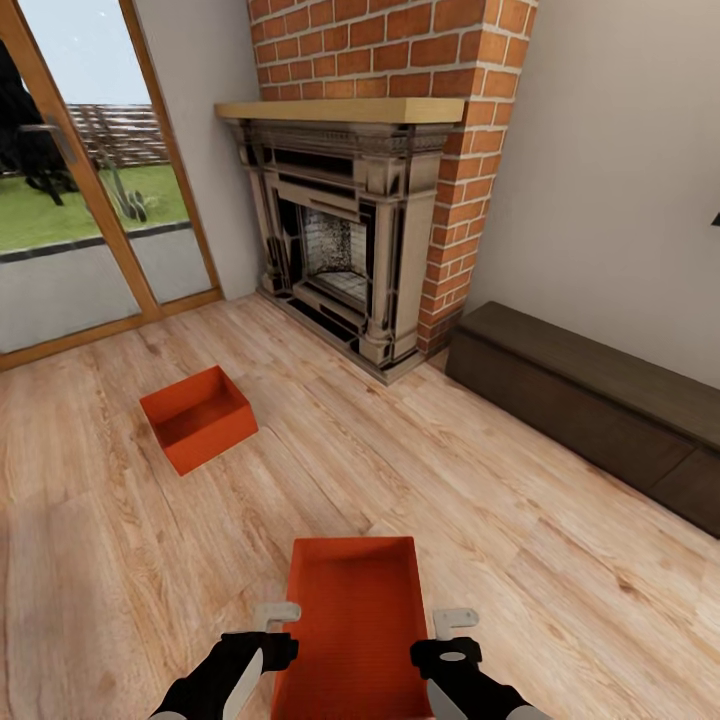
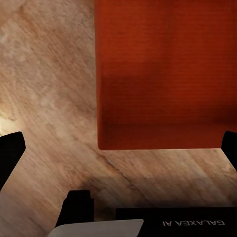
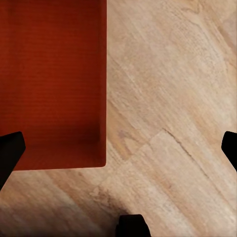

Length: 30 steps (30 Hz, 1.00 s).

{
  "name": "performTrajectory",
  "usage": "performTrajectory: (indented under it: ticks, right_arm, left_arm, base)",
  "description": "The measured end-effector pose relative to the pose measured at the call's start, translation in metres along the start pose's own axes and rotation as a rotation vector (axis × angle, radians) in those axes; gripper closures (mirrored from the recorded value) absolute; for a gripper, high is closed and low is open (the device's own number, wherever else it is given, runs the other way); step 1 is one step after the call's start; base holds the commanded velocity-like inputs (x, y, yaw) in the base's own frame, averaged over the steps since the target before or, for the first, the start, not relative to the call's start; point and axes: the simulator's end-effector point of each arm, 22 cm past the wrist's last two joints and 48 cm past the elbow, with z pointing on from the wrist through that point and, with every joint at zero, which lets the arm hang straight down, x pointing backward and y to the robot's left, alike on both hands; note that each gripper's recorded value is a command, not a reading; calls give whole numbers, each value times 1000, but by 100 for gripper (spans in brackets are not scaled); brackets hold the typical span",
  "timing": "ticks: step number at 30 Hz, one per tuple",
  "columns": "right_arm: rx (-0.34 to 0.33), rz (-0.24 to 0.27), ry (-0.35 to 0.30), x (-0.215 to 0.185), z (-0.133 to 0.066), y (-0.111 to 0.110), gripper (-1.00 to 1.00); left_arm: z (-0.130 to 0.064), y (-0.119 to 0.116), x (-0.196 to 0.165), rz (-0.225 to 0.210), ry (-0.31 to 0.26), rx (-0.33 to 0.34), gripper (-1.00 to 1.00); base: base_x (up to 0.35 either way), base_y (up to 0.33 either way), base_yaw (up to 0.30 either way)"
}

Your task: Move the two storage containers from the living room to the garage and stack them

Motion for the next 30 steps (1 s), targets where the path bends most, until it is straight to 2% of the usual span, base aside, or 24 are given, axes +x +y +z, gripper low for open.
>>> performTrajectory:
  ticks: [11,24,30]
  right_arm:
    - [-1,0,2,1,0,0,-100]
    - [-7,-3,13,5,4,4,-100]
    - [-9,-17,-26,-17,4,6,-100]
  left_arm:
    - [-1,2,-8,11,-21,-11,-100]
    - [4,3,0,10,-4,-12,-100]
    - [4,1,-7,7,-18,-6,-100]
  base:
    - [0,0,0]
    - [0,0,0]
    - [0,0,34]
